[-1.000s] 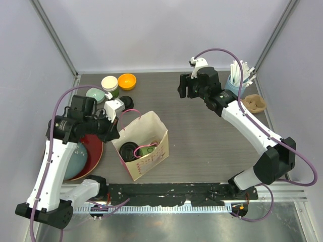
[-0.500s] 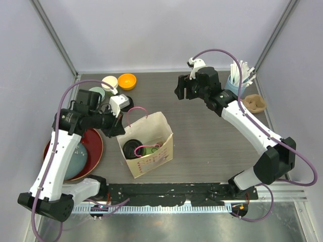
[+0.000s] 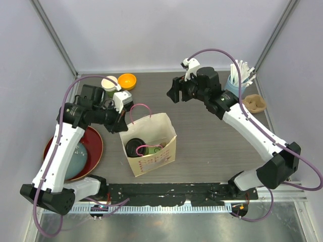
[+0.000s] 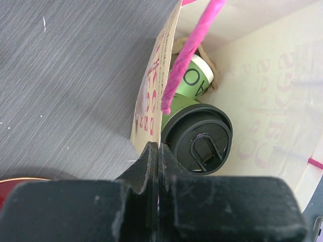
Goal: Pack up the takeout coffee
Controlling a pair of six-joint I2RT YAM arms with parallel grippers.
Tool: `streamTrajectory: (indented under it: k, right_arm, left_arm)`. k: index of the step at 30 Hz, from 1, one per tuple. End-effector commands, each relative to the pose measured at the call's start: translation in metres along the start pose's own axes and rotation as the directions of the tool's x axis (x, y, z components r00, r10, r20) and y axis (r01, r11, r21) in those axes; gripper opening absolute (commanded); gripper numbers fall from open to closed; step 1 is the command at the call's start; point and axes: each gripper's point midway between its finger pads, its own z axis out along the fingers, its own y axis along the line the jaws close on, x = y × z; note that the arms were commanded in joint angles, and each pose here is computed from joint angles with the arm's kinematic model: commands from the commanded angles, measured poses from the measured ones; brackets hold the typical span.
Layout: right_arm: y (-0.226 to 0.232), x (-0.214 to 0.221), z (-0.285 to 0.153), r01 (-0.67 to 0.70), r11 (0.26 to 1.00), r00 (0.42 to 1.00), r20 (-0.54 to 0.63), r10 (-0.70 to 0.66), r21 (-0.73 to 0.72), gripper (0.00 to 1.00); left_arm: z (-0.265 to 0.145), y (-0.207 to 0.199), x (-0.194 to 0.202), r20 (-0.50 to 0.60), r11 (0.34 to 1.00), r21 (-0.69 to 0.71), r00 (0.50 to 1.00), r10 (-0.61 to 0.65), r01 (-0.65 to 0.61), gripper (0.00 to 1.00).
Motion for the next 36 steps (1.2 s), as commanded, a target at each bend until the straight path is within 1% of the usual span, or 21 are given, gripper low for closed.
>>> streamTrajectory:
  k: [1,8,22,27,36]
  right_arm:
    - [0.027,-0.038,-0.019,0.078,0.994,0.992,0.101,-0.071,-0.071,0.72]
    - [0.046,-0.046,-0.026,0.114,0.988,0.987,0.127,-0.101,-0.102,0.72]
    - [0.054,-0.047,-0.033,0.132,0.985,0.984,0.130,-0.118,-0.110,0.72]
    - [0.066,-0.048,-0.039,0.147,0.977,0.982,0.141,-0.126,-0.153,0.72]
    - [0.095,-0.046,-0.051,0.217,0.947,0.969,0.166,-0.180,-0.236,0.72]
  left_arm:
    - [-0.009,-0.003,-0.018,0.053,0.999,-0.004,0.997,0.052,-0.051,0.00]
    - [-0.011,-0.004,-0.019,0.053,0.999,-0.008,0.997,0.054,-0.054,0.00]
    - [-0.013,-0.002,-0.016,0.045,0.998,-0.031,0.998,0.054,-0.052,0.00]
    - [-0.015,-0.003,-0.017,0.048,0.998,-0.032,0.997,0.052,-0.050,0.00]
    - [-0.019,-0.002,-0.021,0.061,0.998,-0.044,0.997,0.053,-0.051,0.00]
